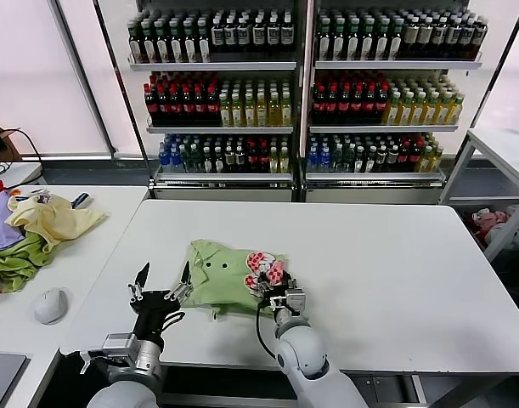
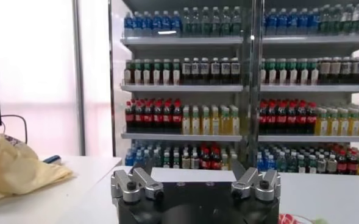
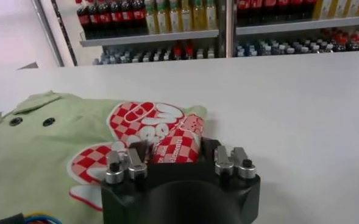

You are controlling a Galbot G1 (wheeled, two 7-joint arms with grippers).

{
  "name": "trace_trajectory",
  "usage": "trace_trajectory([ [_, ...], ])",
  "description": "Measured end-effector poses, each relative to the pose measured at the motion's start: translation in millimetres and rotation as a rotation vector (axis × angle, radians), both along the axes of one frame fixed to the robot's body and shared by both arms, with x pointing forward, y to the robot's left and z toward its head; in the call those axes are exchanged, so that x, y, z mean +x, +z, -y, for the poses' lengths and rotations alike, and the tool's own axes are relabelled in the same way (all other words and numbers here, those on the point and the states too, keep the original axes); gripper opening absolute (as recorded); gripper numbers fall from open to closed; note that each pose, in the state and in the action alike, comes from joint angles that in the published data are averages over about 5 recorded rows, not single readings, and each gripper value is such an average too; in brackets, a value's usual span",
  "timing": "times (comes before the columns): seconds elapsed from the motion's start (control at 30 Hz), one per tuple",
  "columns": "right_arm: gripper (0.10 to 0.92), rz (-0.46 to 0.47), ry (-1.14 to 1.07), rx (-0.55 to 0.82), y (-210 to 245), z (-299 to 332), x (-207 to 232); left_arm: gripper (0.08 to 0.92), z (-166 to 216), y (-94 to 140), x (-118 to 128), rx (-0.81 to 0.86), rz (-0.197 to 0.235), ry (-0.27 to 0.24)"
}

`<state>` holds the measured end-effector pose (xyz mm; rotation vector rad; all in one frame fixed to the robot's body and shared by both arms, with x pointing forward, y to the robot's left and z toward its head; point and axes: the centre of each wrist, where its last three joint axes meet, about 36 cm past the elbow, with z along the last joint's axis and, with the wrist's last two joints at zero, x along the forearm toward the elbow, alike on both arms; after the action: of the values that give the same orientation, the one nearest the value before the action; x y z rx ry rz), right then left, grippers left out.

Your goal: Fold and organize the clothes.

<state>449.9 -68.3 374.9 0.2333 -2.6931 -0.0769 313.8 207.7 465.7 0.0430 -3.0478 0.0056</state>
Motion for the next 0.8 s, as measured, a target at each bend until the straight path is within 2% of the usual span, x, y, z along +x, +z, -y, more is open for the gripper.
trace_trajectory([
  [0.23,0.38,0.013,0.004,-0.037,-1.6,12.7,9.8,0.823,-0.1,-0.2,-4.0,-0.001,-0.008,0.003],
  [0.47,0.201,0.072,0.005,-0.155,-5.4,59.2,30.6,0.823,1.9,-0.8,-6.0,0.001,-0.016,0.002],
  [0.57,0.167,0.105,0.004,-0.221,-5.9,88.0,41.8,0.823,3.8,-1.4,-6.4,0.0,-0.019,-0.002],
  [0.8,0.166,0.213,0.009,-0.374,-6.5,156.5,67.9,0.823,9.7,-5.3,-5.1,-0.001,-0.023,-0.007],
])
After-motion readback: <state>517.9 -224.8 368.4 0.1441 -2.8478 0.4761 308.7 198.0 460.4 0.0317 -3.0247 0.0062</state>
